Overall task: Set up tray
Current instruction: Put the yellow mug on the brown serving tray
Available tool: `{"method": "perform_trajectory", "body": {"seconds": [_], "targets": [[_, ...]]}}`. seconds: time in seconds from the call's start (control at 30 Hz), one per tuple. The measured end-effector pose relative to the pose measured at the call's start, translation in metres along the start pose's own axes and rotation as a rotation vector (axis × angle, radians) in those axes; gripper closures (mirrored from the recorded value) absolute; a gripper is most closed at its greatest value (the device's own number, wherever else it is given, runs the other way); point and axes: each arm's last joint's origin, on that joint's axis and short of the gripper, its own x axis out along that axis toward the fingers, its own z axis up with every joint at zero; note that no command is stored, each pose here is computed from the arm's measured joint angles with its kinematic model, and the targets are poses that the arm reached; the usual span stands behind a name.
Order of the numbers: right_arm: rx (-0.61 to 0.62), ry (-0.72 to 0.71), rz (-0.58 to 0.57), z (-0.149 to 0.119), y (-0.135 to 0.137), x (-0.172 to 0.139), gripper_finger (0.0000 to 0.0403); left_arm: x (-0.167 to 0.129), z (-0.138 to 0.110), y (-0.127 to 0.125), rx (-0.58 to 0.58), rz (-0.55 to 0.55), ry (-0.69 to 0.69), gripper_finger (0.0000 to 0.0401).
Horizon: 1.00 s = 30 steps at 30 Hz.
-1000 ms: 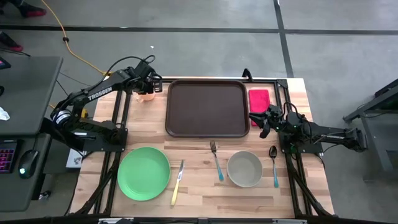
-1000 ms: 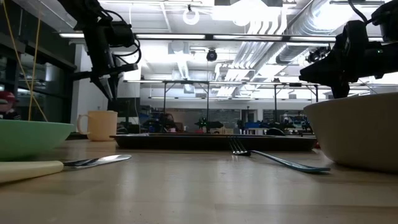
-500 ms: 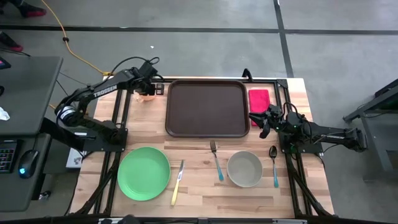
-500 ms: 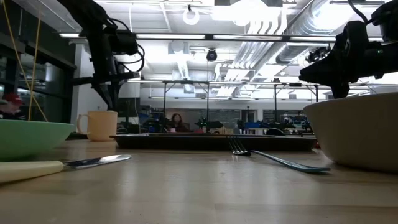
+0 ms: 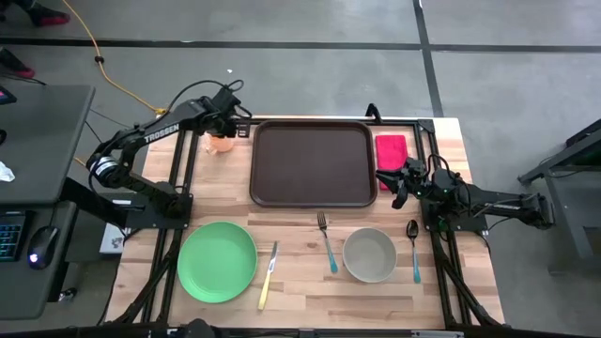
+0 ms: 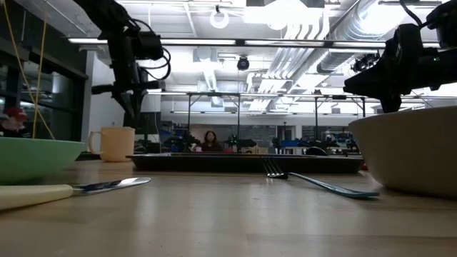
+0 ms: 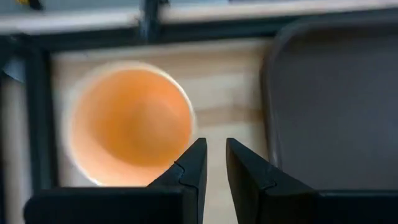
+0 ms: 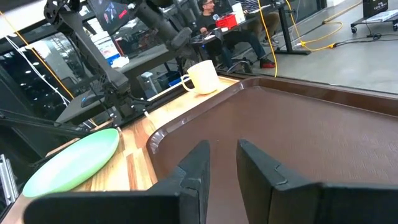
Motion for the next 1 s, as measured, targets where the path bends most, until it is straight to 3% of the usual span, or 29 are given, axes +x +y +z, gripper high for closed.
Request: {"method": "perform_trajectory", "body": {"seconds": [0.17,0.47,0.83,1.0], "targets": [[-0.002,-0.008,-0.016,0.0,0.0,0.0,0.0346,-0.003,0.004,0.003,0.024,0.029,-0.015,0.0309],[-0.009,-0.007,-0.016,0.0,0.0,0.0,0.0346,0.025,0.0,0.006,0.039,0.11,0.14,0.0309],[0.001,-0.01,-0.021,0.0,-0.001,0.0,0.0346,0.03,0.001,0.003,0.042,0.085,0.158,0.0309],[0.001,-0.021,-0.042,0.001,-0.001,0.0,0.0346,0.019,0.013,-0.002,0.04,0.058,0.112,0.0309]]}}
